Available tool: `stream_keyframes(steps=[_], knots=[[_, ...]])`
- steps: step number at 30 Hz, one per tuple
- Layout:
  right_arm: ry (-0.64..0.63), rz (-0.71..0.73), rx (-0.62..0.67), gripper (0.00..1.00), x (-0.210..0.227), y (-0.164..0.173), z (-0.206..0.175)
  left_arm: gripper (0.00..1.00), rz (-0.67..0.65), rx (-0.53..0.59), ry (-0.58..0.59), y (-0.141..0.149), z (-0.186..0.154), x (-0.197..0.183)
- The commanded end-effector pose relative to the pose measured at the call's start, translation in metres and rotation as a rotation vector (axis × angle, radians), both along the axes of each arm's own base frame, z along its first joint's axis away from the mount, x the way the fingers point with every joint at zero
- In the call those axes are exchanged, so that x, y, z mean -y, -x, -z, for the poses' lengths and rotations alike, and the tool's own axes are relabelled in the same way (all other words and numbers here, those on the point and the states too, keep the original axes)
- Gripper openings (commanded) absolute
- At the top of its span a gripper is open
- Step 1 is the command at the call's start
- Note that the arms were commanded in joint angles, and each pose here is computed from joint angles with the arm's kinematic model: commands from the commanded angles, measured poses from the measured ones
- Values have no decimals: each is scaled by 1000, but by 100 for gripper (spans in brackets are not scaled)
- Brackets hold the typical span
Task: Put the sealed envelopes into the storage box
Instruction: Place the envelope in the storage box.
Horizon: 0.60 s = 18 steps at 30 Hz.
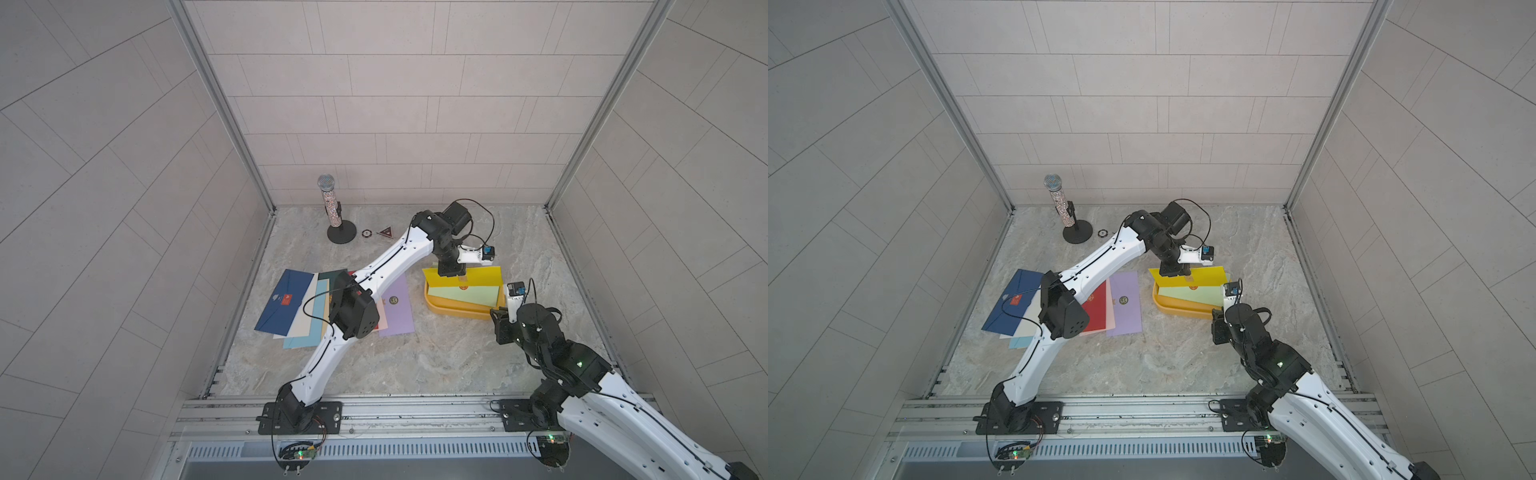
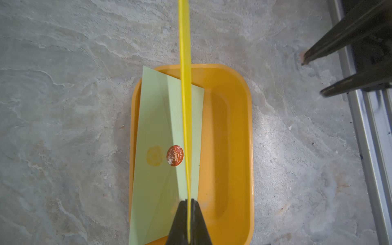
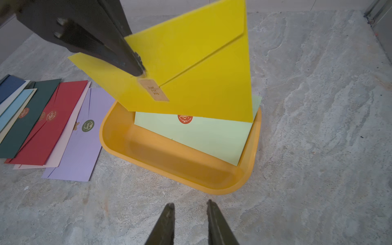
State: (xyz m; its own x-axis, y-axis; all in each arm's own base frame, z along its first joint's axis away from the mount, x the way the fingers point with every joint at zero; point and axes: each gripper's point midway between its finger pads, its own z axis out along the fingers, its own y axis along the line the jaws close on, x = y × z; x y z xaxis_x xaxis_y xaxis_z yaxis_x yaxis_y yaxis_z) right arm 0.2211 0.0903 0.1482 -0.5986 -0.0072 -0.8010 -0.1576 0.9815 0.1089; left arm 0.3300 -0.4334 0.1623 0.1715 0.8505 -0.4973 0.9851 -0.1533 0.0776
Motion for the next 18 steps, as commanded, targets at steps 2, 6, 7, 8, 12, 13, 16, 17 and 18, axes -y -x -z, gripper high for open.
stream_keyframes(steps=[2, 6, 7, 8, 12, 13, 16, 17, 18], knots=[[14, 16, -11, 31, 3, 0, 3, 0, 41, 12, -76, 6, 14, -5], [12, 17, -11, 31, 2, 0, 2, 0, 54, 34, -126, 6, 30, -3], [13, 17, -12, 31, 2, 0, 3, 0, 58, 37, -133, 7, 33, -2], [12, 16, -11, 31, 2, 0, 2, 0, 62, 39, -140, 7, 35, -1], [13, 15, -13, 31, 2, 0, 3, 14, 61, 74, -165, 5, 41, 0], [13, 16, -14, 31, 2, 0, 3, 20, 51, 94, -176, 2, 41, 0], [12, 14, -13, 31, 2, 0, 3, 30, 44, 124, -184, -1, 38, 1], [11, 14, -13, 31, 2, 0, 3, 33, 41, 132, -180, -2, 37, 1], [11, 16, -12, 31, 2, 0, 3, 34, 38, 140, -176, -2, 36, 2]])
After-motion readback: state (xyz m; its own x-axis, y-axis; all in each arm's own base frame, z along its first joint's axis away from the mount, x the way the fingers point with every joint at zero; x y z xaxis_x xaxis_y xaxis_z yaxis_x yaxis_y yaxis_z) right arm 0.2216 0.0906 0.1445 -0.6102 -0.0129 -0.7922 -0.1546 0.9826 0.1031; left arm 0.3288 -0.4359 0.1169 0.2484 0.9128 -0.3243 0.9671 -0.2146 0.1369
